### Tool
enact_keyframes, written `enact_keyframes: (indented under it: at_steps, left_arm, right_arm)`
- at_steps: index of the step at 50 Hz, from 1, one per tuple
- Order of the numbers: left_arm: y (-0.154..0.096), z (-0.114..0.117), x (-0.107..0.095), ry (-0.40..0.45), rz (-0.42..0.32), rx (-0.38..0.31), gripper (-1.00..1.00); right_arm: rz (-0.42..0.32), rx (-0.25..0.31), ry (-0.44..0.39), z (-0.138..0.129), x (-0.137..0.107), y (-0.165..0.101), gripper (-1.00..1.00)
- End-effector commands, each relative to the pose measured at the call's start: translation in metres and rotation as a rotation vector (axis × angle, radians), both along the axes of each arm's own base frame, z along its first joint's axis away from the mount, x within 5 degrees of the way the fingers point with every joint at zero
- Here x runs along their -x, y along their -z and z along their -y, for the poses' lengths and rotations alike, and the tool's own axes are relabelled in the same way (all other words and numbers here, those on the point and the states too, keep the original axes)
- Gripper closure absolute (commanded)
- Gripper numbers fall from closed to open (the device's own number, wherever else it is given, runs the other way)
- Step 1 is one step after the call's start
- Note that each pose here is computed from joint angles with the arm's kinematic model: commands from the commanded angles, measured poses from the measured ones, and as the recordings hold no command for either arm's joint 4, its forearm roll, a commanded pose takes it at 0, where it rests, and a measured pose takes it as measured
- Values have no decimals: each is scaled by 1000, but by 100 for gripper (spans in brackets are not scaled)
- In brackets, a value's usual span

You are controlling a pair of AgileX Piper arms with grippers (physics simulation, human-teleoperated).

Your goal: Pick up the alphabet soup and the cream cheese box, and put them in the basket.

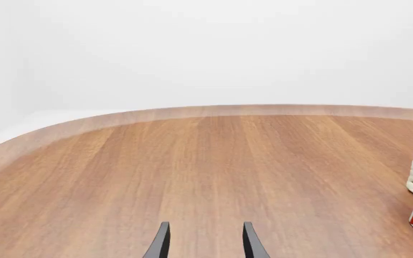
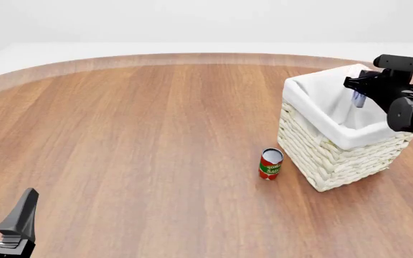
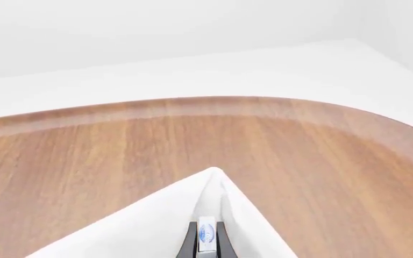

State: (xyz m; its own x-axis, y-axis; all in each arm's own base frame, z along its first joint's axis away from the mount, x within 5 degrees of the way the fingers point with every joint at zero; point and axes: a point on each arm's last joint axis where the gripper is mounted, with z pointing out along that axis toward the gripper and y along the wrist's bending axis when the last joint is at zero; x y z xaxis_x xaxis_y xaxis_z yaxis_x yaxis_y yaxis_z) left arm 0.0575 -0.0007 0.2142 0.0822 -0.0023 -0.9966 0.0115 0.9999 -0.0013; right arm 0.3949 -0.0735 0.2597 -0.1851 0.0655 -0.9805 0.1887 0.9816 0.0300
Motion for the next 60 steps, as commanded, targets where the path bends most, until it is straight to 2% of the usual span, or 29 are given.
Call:
enact_keyframes:
  at_steps: [1,27,28,45,46,50,54,56,58,60]
  left_arm:
    - [0,0,0,1,0,0,-100]
    - [0,0,0,0,0,0,-100]
    - [0,0,0,1,0,0,-100]
    - [0,0,0,0,0,0,-100]
    - [0,0,0,0,0,0,-100]
    - [0,0,0,0,0,0,-100]
    - [0,0,0,1,0,0,-100]
    - [0,0,0,1,0,0,-100]
    - [0,0,0,1,0,0,-100]
    - [0,0,0,1,0,0,-100]
  right_arm:
    - [39,-14,10,1,5,-12,100]
    - [30,-23,11,1,6,-3,100]
    - [31,-24,9,0,7,-3,-100]
    - [115,-36,-26,-19,36,-39,-100]
    - [146,-54,-33,-24,44,-45,-100]
    - [168,-63,-55,-33,58,-46,-100]
    - [189,-54,-63,-37,71,-50,-100]
    - [232,-76,-75,-43,86,-57,-100]
    - [247,-59,-79,-44,97,-61,-100]
    - [270,-73,-92,-49,108,-64,-100]
